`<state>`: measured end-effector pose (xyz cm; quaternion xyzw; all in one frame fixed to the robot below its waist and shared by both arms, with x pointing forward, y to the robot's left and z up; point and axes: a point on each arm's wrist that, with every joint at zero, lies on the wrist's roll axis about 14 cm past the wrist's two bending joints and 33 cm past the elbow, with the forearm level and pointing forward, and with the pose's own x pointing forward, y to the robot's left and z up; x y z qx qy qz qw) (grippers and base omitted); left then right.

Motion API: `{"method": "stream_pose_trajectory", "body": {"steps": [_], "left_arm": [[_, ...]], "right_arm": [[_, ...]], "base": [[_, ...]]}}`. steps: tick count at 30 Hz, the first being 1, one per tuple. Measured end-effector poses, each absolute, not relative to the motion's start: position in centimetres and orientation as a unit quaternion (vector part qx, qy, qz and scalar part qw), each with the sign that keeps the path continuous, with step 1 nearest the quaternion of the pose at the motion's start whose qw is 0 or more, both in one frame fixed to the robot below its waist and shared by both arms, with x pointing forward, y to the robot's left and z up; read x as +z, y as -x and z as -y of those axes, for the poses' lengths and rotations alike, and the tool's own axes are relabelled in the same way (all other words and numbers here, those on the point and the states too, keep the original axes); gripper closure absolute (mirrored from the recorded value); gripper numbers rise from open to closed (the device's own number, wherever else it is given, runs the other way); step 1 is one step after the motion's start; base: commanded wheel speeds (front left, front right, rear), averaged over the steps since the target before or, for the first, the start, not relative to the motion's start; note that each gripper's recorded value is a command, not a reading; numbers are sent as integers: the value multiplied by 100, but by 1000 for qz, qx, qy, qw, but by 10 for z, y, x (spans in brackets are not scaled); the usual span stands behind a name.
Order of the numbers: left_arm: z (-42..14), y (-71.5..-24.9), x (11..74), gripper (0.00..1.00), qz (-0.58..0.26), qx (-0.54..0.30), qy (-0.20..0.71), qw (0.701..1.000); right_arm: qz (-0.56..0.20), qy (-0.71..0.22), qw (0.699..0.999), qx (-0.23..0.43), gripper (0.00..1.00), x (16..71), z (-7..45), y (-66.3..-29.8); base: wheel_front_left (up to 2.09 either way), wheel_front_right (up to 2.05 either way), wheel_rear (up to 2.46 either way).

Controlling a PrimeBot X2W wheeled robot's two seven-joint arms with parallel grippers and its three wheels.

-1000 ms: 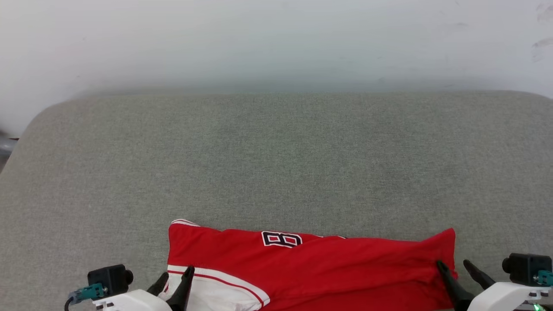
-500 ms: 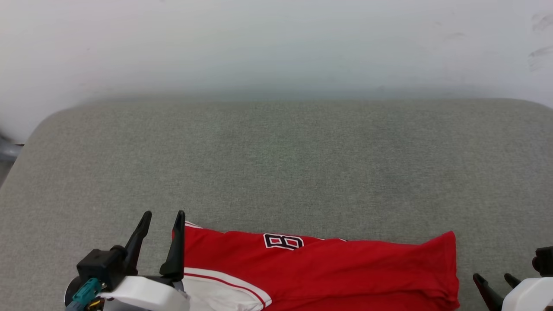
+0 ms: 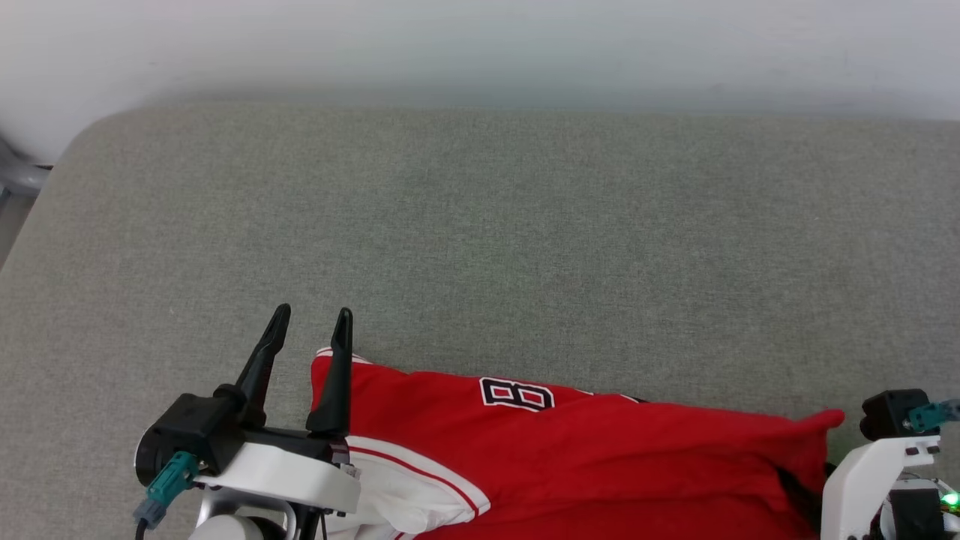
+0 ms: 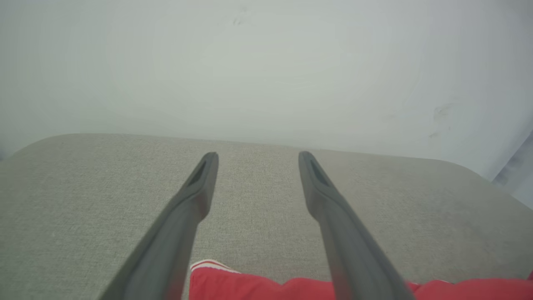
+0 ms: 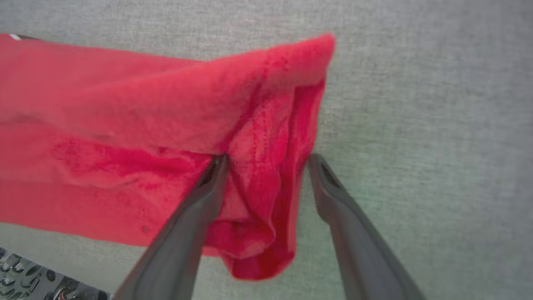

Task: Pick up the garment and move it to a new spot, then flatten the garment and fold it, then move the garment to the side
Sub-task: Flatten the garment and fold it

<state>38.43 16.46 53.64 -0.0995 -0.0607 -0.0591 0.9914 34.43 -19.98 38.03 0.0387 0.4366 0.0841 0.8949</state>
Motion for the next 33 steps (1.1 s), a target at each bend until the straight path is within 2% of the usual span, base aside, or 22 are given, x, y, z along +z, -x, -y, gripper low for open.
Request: {"method": "stream_pose_trajectory", "body": {"steps": [4,5,7,11,17,23,29,33], "left_arm": [[-166,-388,532,0,57,-56,100,992],[-167,-388,532,0,58,-54,99,992],[-170,-388,532,0,59,-50,97,992],[-171,-389,535,0,64,-48,96,992],[-168,-385,536,0,66,-52,94,992],[-159,-384,542,0,75,-66,95,990],[-153,-383,544,0,77,-75,97,989],[-152,-379,544,0,77,-76,94,990]], "right_arm": [[-485,-53,867,103,0,359,187,-337],[-491,-55,863,106,22,358,186,-336],[-495,-63,859,111,100,356,183,-336],[-491,-72,860,120,100,359,177,-335],[-459,-72,879,105,100,379,191,-342],[-444,-82,892,30,100,395,246,-338],[-446,-103,887,-65,100,401,307,-315],[-442,-129,883,-87,100,405,318,-307]], "base": [[0,0,0],[0,0,0],[0,0,0],[0,0,0],[0,0,0],[0,0,0],[0,0,0],[0,0,0]]}}
